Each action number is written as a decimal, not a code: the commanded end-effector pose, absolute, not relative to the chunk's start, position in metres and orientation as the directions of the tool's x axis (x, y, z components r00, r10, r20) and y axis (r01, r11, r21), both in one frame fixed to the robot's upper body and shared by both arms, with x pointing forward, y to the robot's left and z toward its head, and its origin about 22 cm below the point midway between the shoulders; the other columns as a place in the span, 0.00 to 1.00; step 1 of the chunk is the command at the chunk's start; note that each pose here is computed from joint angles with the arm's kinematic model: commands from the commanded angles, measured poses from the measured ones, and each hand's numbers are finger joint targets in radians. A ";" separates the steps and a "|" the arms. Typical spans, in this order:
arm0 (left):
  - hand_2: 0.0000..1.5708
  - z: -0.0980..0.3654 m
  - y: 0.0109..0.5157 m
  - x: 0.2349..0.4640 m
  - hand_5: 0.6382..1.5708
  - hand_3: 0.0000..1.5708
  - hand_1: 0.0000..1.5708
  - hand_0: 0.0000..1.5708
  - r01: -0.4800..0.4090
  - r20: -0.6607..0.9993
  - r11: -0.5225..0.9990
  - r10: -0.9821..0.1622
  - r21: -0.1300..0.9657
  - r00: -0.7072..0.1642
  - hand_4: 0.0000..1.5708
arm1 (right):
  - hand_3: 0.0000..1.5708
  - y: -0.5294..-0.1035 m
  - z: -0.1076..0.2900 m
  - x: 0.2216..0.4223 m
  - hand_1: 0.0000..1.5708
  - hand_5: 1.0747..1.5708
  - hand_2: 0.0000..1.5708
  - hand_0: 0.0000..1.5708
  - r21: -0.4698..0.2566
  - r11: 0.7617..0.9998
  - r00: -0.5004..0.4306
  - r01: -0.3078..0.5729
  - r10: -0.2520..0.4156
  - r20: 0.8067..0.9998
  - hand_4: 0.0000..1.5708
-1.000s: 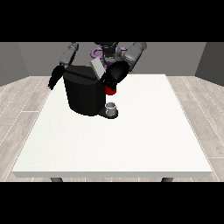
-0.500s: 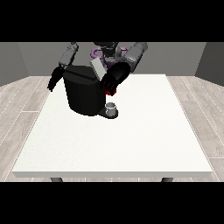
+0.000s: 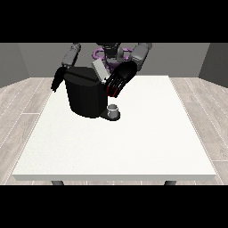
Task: Insert the coffee pod into the coffee machine and close the lid
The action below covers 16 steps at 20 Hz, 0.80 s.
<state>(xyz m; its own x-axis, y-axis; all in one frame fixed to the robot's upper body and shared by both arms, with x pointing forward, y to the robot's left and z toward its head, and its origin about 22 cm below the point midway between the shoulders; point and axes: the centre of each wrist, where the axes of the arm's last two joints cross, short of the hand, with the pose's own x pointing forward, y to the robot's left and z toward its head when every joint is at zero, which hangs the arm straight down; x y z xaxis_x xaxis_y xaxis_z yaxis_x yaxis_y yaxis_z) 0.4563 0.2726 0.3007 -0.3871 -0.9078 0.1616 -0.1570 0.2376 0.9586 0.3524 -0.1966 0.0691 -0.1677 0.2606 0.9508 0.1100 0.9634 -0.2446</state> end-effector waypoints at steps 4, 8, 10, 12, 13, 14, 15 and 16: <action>0.00 0.249 0.263 0.461 1.00 0.04 0.00 0.00 -0.028 0.240 0.267 -0.903 0.963 -0.355 0.00 | 0.00 -0.223 0.025 0.337 0.00 1.00 0.00 0.00 -0.226 0.964 -0.042 0.141 0.234 0.971 0.00; 0.00 0.180 0.219 0.458 1.00 0.00 0.00 0.00 0.153 0.331 0.294 -0.862 0.943 -0.383 0.00 | 0.00 -0.239 -0.017 0.314 0.00 1.00 0.00 0.00 -0.223 0.963 0.090 0.152 0.211 0.973 0.00; 0.11 0.181 0.259 0.456 1.00 0.00 0.00 0.00 0.148 0.368 0.337 -0.874 0.930 -0.317 0.00 | 0.00 -0.232 -0.020 0.302 0.00 1.00 0.00 0.00 -0.220 0.968 0.054 0.123 0.214 0.975 0.00; 0.08 0.145 0.252 0.451 1.00 0.00 0.00 0.00 0.176 0.552 0.525 -0.760 0.833 -0.344 0.00 | 0.00 -0.241 -0.037 0.288 0.00 1.00 0.00 0.00 -0.223 0.964 0.095 0.143 0.211 0.973 0.00; 0.10 0.135 0.237 0.451 1.00 0.00 0.00 0.00 0.217 0.675 0.644 -0.655 0.734 -0.339 0.00 | 0.00 -0.237 -0.039 0.287 0.00 1.00 0.00 0.00 -0.233 0.961 0.120 0.149 0.216 0.969 0.00; 0.00 0.113 0.226 0.447 1.00 0.00 0.00 0.00 0.250 0.765 0.728 -0.566 0.638 -0.307 0.13 | 0.00 -0.255 -0.035 0.292 0.00 1.00 0.00 0.00 -0.242 0.950 0.154 0.196 0.214 0.965 0.00; 0.00 0.086 0.231 0.438 1.00 0.00 0.00 0.00 0.257 0.791 0.751 -0.548 0.608 -0.272 0.24 | 0.00 -0.257 -0.052 0.273 0.00 1.00 0.00 0.00 -0.233 0.953 0.193 0.193 0.196 0.961 0.00; 0.00 0.072 0.237 0.433 1.00 0.00 0.00 0.00 0.285 0.855 0.808 -0.462 0.516 -0.238 0.27 | 0.00 -0.264 -0.049 0.274 0.00 1.00 0.00 0.00 -0.237 0.952 0.174 0.193 0.205 0.963 0.00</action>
